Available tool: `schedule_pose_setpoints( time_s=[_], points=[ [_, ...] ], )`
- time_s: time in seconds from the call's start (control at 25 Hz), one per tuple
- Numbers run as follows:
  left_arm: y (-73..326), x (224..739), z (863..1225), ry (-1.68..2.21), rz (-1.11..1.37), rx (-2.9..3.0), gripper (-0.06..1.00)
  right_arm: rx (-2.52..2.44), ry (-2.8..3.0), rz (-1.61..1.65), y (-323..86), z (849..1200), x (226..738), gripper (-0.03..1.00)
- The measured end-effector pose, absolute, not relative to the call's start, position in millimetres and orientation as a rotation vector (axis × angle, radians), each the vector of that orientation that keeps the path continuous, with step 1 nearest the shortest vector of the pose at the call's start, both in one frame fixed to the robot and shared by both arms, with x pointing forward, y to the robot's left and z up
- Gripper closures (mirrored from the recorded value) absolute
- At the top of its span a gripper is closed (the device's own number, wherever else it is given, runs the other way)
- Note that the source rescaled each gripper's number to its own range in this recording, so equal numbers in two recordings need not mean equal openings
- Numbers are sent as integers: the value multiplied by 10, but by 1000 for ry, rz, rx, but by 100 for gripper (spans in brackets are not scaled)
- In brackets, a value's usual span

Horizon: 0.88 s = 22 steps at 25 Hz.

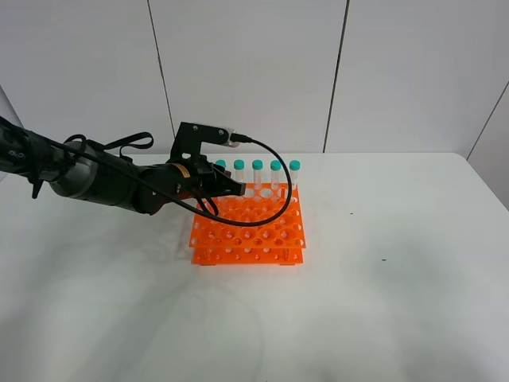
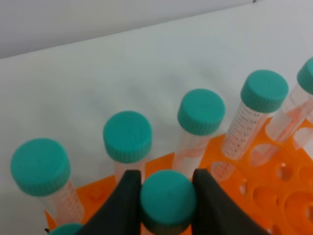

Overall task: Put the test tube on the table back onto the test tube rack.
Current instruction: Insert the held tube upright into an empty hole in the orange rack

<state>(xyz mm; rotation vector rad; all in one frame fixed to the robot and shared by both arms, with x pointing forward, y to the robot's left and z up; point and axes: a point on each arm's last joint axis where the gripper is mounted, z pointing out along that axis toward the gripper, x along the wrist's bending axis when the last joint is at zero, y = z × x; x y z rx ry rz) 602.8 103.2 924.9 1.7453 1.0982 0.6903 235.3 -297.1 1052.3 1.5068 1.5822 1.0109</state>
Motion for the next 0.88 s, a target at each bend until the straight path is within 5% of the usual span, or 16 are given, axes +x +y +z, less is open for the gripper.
schedule_pose_setpoints(
  time_s=[0.88],
  points=[
    [1035, 6021, 9233, 1082, 700, 1784, 94, 1507, 1582, 1011, -2971, 10523, 2353, -3]
  ],
)
